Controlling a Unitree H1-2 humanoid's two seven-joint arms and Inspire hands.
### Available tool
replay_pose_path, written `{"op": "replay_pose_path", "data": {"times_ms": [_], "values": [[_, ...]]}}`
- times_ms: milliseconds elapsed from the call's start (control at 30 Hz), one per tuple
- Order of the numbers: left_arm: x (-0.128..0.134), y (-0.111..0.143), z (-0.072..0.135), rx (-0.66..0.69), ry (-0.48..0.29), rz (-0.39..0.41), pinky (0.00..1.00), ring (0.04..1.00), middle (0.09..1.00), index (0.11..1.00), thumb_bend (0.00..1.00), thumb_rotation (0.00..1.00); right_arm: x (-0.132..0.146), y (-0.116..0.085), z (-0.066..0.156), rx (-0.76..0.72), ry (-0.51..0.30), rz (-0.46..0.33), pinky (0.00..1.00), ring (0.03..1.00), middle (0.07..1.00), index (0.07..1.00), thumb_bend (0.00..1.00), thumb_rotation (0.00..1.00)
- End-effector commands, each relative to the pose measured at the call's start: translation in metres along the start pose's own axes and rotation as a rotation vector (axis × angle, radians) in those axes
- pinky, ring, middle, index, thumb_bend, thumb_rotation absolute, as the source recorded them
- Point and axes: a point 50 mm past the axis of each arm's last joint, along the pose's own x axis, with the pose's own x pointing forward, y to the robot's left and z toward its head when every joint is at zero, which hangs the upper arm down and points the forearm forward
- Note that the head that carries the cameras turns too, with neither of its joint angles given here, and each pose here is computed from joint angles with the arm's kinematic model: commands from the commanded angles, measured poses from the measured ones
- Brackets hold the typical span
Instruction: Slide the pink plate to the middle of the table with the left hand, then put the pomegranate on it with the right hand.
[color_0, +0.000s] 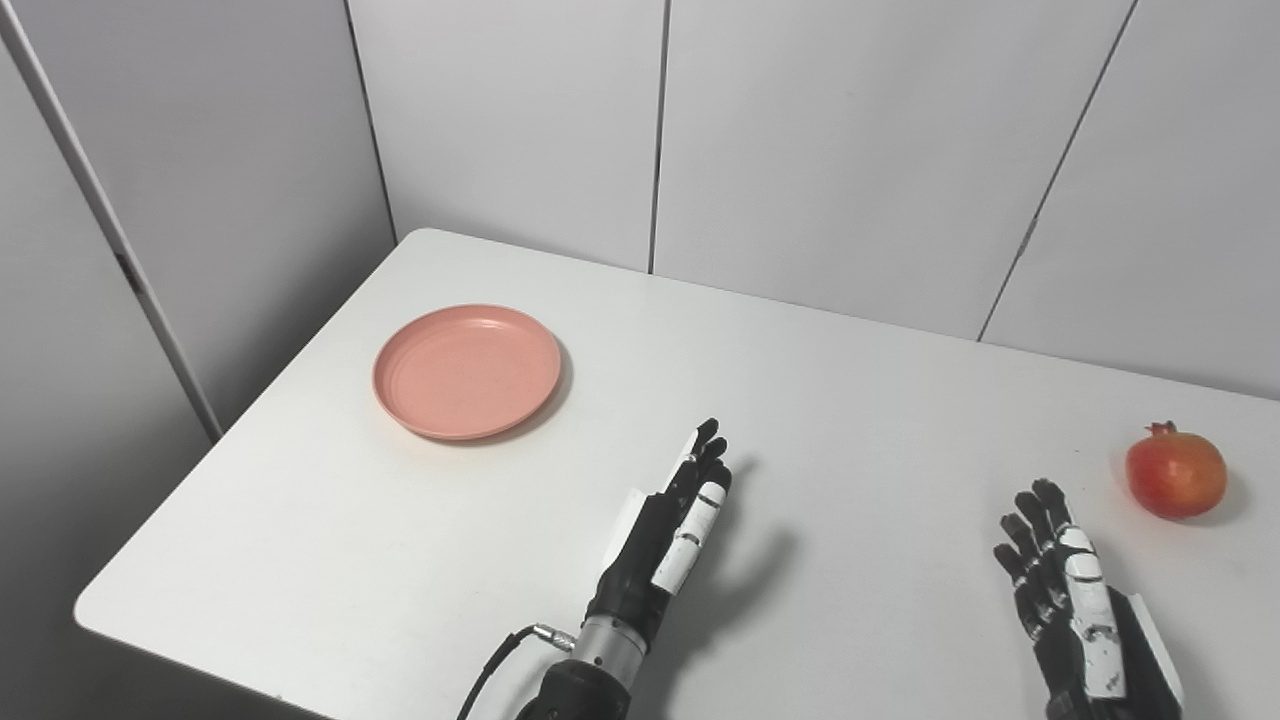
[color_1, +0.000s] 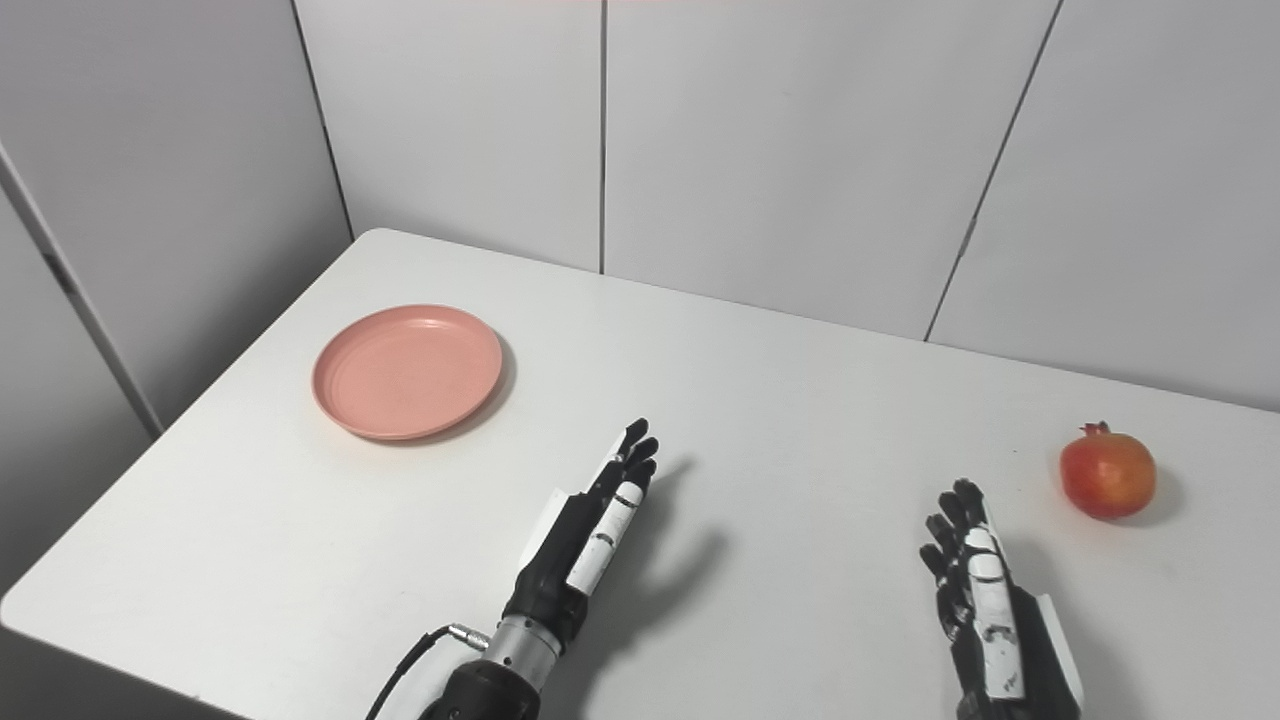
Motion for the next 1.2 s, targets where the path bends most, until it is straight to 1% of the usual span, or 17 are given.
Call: {"op": "replay_pose_path", "data": {"times_ms": [0,133,300,367,733,867,967,1133,1167], "values": [[0.002,-0.014,0.001,-0.016,0.007,-0.031,0.97,0.975,0.982,0.973,0.37,1.0,0.003,0.0,0.016,-0.015,-0.091,0.016,1.0,1.0,1.0,1.0,0.17,1.0],[0.002,-0.014,-0.001,-0.007,0.008,-0.033,0.98,0.984,0.985,0.975,0.38,1.0,0.002,0.0,0.019,-0.035,-0.099,0.019,1.0,1.0,1.0,1.0,0.14,1.0],[0.001,-0.013,-0.001,-0.01,0.005,-0.035,0.98,0.984,0.99,0.982,0.37,1.0,0.001,0.002,0.02,-0.039,-0.096,0.016,1.0,1.0,1.0,1.0,0.13,1.0],[0.001,-0.013,-0.002,-0.009,0.007,-0.036,0.98,0.985,0.992,0.983,0.37,1.0,0.001,0.003,0.021,-0.05,-0.102,0.013,1.0,1.0,1.0,1.0,0.1,1.0],[-0.002,-0.007,0.002,-0.015,-0.014,-0.022,0.97,0.978,0.987,0.978,0.37,1.0,-0.002,0.013,0.023,-0.037,-0.091,0.014,1.0,1.0,1.0,1.0,0.09,1.0],[-0.003,-0.005,0.009,-0.01,-0.044,-0.004,0.96,0.971,0.98,0.967,0.38,1.0,-0.002,0.014,0.024,-0.055,-0.099,0.008,1.0,1.0,1.0,1.0,0.08,1.0],[-0.002,-0.002,0.017,-0.014,-0.097,0.01,0.95,0.962,0.972,0.96,0.38,1.0,-0.001,0.015,0.024,-0.045,-0.096,0.014,1.0,1.0,1.0,1.0,0.09,1.0],[0.001,0.007,0.037,-0.001,-0.14,0.024,0.97,0.971,0.97,0.955,0.42,1.0,0.001,0.015,0.023,-0.051,-0.101,0.012,1.0,1.0,1.0,1.0,0.09,1.0],[0.001,0.008,0.04,0.003,-0.148,0.025,0.97,0.966,0.968,0.953,0.45,1.0,0.001,0.015,0.023,-0.055,-0.102,0.01,1.0,1.0,1.0,1.0,0.09,1.0]]}}
